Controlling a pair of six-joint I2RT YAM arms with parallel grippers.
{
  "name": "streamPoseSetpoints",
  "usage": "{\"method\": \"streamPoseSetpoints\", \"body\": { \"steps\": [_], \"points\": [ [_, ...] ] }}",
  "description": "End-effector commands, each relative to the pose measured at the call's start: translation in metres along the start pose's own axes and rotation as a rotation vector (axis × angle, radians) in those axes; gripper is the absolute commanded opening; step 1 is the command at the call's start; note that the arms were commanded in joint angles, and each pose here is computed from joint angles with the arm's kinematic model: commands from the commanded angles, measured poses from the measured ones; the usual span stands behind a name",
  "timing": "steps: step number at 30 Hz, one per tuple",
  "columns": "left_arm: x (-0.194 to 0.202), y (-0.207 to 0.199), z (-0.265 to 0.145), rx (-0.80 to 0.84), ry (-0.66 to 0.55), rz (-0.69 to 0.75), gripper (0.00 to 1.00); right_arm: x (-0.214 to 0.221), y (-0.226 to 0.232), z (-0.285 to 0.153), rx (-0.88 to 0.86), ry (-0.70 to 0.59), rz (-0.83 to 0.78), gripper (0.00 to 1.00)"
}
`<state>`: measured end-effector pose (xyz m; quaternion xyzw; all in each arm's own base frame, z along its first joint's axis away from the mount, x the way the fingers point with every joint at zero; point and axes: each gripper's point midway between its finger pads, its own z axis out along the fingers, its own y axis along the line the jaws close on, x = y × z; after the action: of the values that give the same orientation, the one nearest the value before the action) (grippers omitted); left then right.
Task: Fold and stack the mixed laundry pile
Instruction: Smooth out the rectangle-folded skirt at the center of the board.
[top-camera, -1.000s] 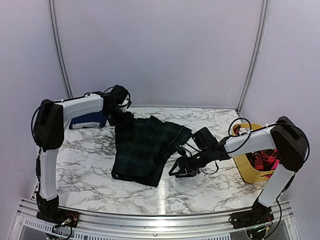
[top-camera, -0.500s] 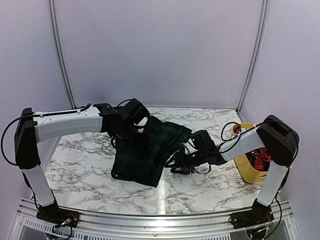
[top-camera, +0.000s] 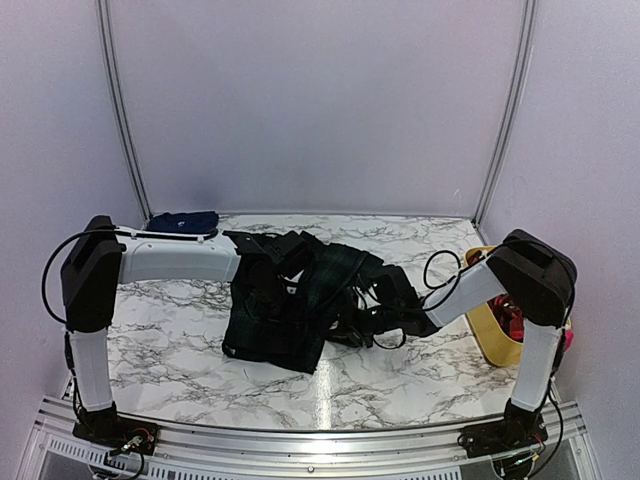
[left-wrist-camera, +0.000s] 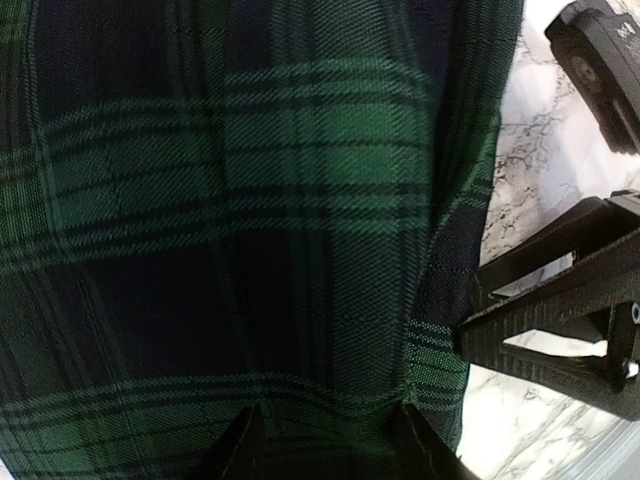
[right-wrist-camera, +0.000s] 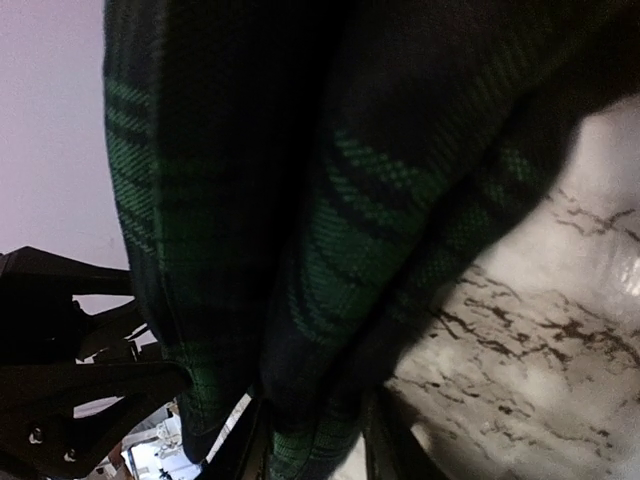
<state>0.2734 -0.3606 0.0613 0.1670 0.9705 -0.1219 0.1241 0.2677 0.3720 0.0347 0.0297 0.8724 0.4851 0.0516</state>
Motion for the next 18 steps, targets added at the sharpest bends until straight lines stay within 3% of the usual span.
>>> {"method": "streamPoseSetpoints", "body": {
  "steps": [1,3,7,13,15,18],
  "points": [
    [0.007,-0.007,0.007,0.016,0.037,0.013,0.44,0.001,-0.019,0.012,0.059,-0.005,0.037,0.25],
    [0.007,-0.011,0.006,0.030,0.039,0.018,0.45,0.002,-0.024,0.013,0.079,-0.005,0.039,0.16],
    [0.002,-0.020,-0.003,0.055,0.017,0.019,0.52,0.003,-0.027,0.014,0.089,0.001,0.043,0.06],
    [0.007,-0.016,0.013,0.029,0.045,0.020,0.53,0.003,-0.026,0.017,0.079,0.006,0.047,0.00],
    [0.005,-0.015,0.016,0.020,0.043,0.020,0.47,0.002,-0.026,0.017,0.076,0.005,0.047,0.00],
    [-0.002,-0.019,0.010,0.027,0.019,0.037,0.22,0.002,-0.027,0.019,0.074,0.008,0.051,0.00]
  ]
}}
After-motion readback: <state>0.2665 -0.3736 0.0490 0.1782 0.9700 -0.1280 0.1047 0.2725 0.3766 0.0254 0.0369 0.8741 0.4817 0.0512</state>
